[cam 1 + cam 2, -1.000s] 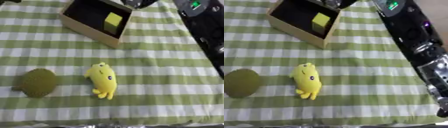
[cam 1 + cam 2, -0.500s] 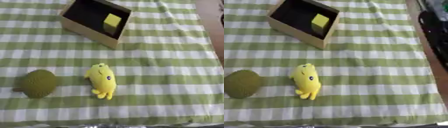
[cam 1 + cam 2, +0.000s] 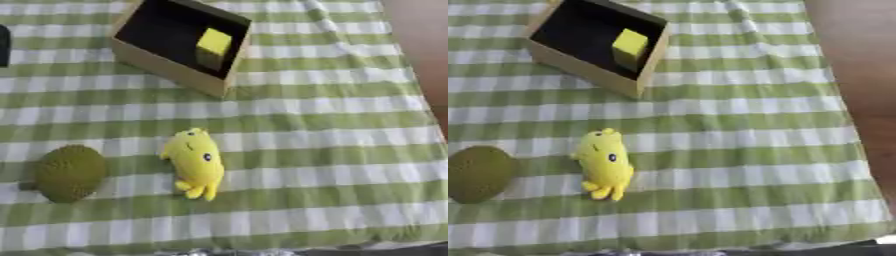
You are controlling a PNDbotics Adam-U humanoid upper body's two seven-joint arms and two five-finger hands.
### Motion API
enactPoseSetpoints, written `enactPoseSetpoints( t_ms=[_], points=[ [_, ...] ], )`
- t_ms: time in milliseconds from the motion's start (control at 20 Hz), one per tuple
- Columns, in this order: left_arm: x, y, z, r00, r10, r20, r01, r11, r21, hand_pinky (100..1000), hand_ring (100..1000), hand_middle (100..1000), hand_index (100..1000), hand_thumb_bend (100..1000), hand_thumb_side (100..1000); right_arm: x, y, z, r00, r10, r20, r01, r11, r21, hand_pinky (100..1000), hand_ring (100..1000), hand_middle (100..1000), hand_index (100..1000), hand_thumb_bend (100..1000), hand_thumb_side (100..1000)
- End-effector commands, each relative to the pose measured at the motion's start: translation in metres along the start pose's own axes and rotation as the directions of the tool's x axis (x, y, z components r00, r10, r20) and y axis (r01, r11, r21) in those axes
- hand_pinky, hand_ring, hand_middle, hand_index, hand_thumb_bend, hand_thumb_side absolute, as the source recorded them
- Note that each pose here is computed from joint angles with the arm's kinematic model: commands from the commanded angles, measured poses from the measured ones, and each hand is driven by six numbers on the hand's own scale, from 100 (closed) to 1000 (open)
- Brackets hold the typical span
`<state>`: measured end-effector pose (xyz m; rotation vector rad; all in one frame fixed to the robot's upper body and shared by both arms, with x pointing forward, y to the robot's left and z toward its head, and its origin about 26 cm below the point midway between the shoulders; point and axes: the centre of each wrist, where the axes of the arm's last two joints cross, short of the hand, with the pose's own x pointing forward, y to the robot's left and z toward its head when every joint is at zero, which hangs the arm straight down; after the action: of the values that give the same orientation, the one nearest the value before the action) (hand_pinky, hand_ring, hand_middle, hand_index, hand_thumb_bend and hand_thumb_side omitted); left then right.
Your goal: Pick up objects on the table and place them in the box.
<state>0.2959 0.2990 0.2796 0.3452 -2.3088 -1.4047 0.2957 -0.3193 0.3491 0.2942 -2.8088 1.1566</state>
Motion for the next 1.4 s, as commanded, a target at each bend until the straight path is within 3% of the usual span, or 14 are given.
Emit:
enactPoseSetpoints(
  t_ms=[50,300,650,850,950,1000,1400],
  points=[
    [0.006,0.014,0.002,0.991,-0.125,-0.039,0.117,0.982,-0.151,884,923,840,926,100,279,0.017,-0.006,-0.007,0.998,0.058,-0.015,-0.058,0.998,0.013,971,1000,549,891,100,423],
    [0.007,0.017,0.007,0.964,-0.235,-0.127,0.182,0.925,-0.333,939,950,855,937,100,351,0.017,-0.002,0.001,0.995,0.070,-0.074,-0.069,0.997,0.018,983,1000,538,890,100,465],
    [0.006,0.010,0.012,0.917,-0.365,-0.162,0.230,0.815,-0.532,963,962,864,937,132,478,0.017,-0.001,0.008,0.990,0.074,-0.124,-0.073,0.997,0.011,993,1000,527,887,100,470],
    [0.004,0.000,0.016,0.900,-0.390,-0.195,0.204,0.772,-0.602,965,967,844,951,213,424,0.016,-0.001,0.013,0.986,0.073,-0.151,-0.072,0.997,0.012,1000,1000,520,887,100,470],
    [0.003,-0.006,0.019,0.896,-0.391,-0.211,0.179,0.752,-0.634,966,970,829,959,271,347,0.015,-0.001,0.015,0.984,0.071,-0.163,-0.071,0.997,0.010,1000,1000,516,886,100,470],
    [0.003,-0.008,0.020,0.895,-0.391,-0.214,0.170,0.742,-0.648,965,970,826,965,326,258,0.015,-0.001,0.016,0.983,0.070,-0.169,-0.070,0.998,0.010,1000,1000,514,886,100,470],
    [0.002,-0.023,0.024,0.905,-0.378,-0.195,0.116,0.661,-0.742,962,974,833,973,420,210,0.011,-0.004,0.023,0.974,0.062,-0.217,-0.064,0.998,-0.002,1000,1000,500,884,100,470]
  ],
)
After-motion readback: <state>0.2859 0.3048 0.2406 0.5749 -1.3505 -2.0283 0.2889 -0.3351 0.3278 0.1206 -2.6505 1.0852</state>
